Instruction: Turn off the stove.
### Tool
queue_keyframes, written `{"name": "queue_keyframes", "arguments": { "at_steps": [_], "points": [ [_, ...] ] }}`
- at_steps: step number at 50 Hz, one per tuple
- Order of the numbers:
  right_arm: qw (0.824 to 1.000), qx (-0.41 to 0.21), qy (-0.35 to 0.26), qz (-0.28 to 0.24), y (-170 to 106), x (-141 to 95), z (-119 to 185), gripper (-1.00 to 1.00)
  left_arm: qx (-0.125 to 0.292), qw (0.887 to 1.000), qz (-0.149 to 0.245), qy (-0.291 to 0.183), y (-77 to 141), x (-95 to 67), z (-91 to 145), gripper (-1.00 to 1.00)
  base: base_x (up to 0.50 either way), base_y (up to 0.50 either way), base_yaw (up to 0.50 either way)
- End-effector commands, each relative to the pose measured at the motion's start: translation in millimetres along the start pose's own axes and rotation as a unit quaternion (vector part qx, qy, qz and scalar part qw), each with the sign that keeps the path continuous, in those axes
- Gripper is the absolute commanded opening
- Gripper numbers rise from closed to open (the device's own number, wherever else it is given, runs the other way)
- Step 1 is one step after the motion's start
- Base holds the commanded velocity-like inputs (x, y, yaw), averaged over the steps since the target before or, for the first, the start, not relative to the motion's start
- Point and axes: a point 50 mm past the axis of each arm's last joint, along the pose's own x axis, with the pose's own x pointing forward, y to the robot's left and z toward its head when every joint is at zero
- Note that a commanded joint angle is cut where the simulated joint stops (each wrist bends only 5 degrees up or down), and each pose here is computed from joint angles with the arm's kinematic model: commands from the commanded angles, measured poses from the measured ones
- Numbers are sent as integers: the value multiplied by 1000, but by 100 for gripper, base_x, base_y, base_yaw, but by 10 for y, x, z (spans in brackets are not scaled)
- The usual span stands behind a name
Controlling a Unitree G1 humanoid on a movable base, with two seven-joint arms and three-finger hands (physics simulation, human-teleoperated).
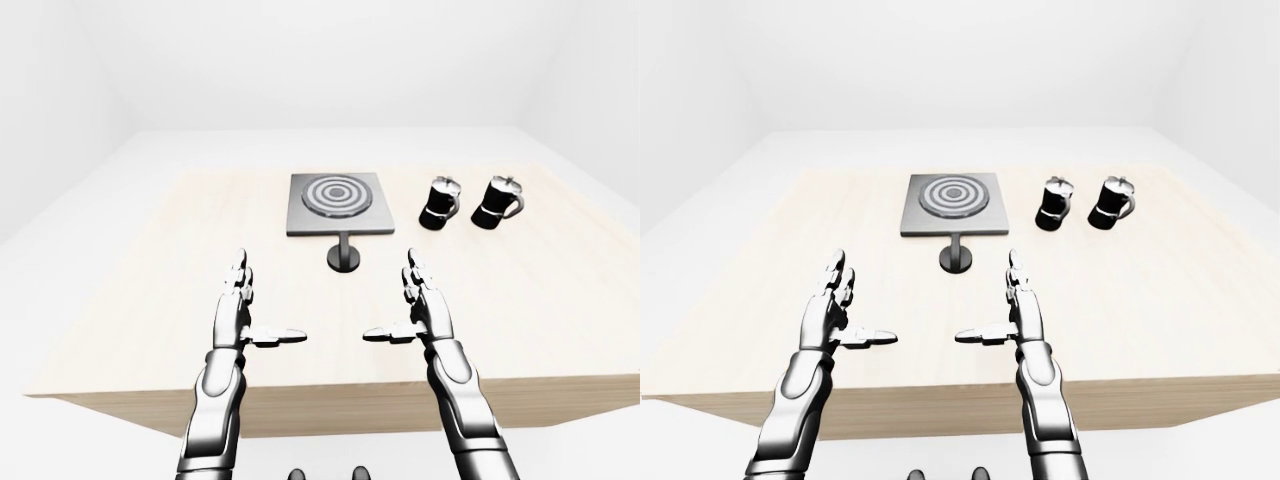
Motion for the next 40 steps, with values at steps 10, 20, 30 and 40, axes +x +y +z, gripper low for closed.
{"name": "queue_keyframes", "arguments": {
  "at_steps": [10,20,30,40],
  "points": [
    [1000,0,0,1,-5,11,-16,100,0,1000,0,-2,-3,1,2,100,39,0,0],
    [1000,-1,0,0,2,1,-2,100,0,1000,0,-2,-5,-16,30,100,33,0,0],
    [1000,-4,1,1,3,11,-16,100,2,1000,0,-3,-6,-13,19,100,29,0,0],
    [1000,-3,3,-1,7,4,3,100,0,1000,0,0,-3,3,0,100,27,0,0]
  ]
}}
